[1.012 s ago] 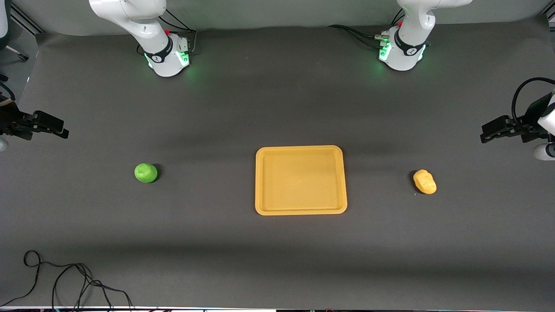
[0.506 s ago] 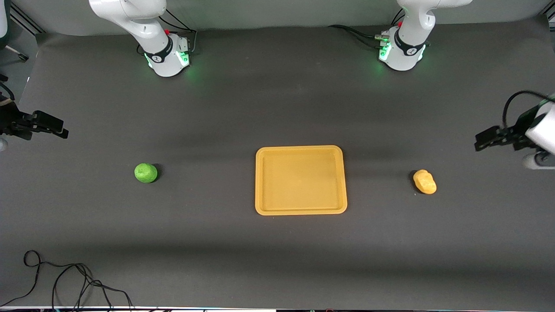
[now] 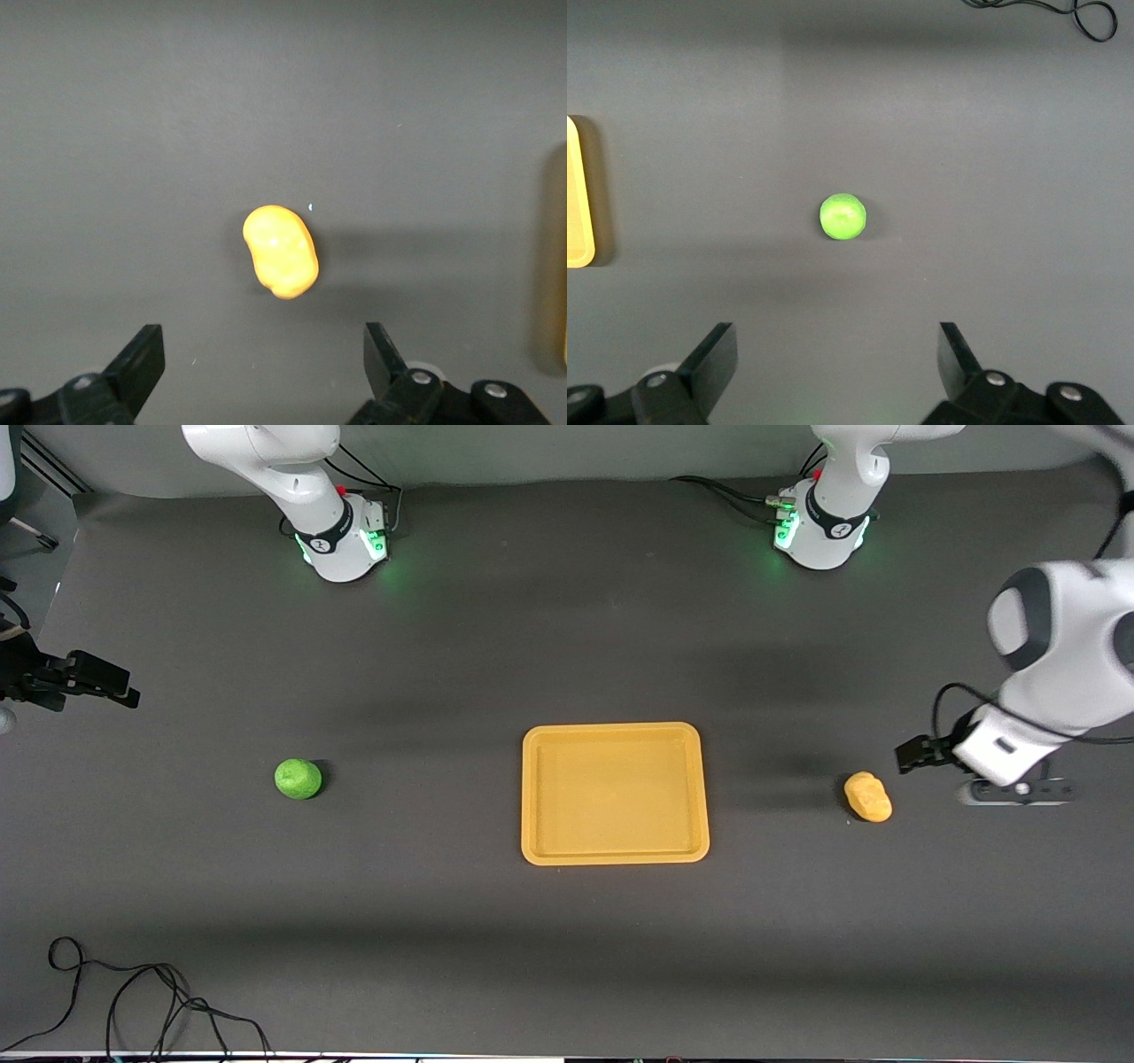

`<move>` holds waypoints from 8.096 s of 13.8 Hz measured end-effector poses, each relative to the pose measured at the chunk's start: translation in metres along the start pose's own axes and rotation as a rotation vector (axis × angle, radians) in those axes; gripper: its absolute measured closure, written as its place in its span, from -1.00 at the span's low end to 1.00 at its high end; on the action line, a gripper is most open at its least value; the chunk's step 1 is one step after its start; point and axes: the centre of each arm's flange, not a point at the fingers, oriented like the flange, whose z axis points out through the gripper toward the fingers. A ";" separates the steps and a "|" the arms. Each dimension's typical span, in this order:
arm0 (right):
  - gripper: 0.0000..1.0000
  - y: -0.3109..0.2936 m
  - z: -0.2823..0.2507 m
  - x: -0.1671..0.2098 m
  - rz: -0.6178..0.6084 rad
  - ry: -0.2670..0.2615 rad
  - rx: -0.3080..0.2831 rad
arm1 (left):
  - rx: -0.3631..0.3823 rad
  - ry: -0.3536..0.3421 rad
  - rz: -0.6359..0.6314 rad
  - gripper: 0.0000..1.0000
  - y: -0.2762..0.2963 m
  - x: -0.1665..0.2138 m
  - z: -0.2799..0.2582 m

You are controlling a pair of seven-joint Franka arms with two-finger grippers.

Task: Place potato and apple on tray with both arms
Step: 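Lower the left gripper and grasp the yellow potato, then carry the potato with the left gripper over the yellow tray, then release the potato on the tray while the right gripper reaches the apple, then grasp the green apple with the right gripper while the left retracts, then carry the green apple with the right gripper onto the tray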

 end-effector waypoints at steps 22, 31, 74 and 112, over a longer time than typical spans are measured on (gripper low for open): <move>-1.00 0.003 -0.001 -0.001 0.005 -0.003 0.000 | 0.002 -0.036 -0.092 -0.25 0.098 0.024 -0.002; -1.00 0.000 0.003 0.000 0.001 -0.014 0.001 | 0.013 -0.089 0.027 -0.24 0.315 -0.022 0.079; -1.00 -0.018 0.421 -0.005 0.034 -0.034 -0.035 | 0.005 -0.005 -0.138 -1.00 0.026 -0.002 -0.218; -0.55 -0.591 0.391 0.011 0.252 0.133 0.023 | -0.005 -0.047 -0.056 -1.00 0.027 0.016 -0.221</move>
